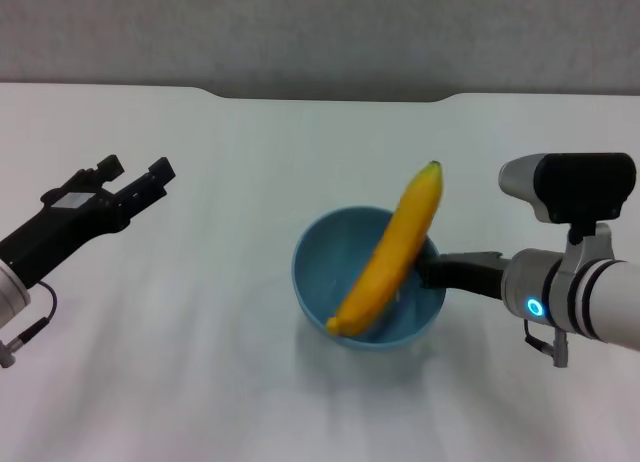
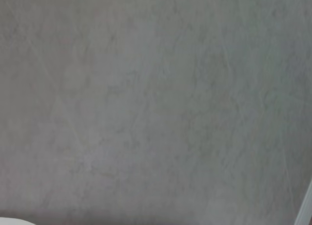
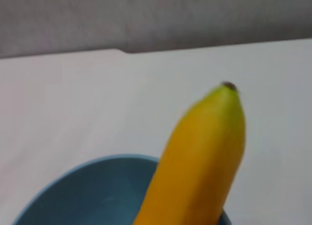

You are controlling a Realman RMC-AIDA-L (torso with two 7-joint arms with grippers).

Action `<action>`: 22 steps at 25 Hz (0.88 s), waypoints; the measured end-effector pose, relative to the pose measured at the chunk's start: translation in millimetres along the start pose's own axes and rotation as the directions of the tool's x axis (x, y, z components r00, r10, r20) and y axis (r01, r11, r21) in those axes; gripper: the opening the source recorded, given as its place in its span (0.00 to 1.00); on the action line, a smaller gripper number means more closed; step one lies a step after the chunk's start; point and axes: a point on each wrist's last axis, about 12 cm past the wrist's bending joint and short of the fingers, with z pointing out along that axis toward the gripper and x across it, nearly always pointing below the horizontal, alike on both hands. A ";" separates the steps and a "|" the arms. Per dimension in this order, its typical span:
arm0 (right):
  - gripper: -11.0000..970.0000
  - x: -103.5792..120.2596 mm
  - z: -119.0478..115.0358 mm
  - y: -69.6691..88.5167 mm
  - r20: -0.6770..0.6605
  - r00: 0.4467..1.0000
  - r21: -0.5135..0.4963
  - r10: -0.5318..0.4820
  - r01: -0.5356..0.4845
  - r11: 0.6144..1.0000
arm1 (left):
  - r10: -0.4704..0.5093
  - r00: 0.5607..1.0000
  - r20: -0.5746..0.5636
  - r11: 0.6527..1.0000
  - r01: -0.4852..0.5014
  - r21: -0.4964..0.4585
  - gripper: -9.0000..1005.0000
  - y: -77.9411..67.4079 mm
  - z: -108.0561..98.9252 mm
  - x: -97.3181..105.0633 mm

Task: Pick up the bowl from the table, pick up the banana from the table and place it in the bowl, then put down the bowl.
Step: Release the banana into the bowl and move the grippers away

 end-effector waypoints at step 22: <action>0.12 -26.2 18.5 -9.8 -0.164 0.986 0.055 -0.023 0.033 0.998 | -0.009 1.000 0.004 1.000 0.009 -0.016 0.89 2.3 -3.7 1.2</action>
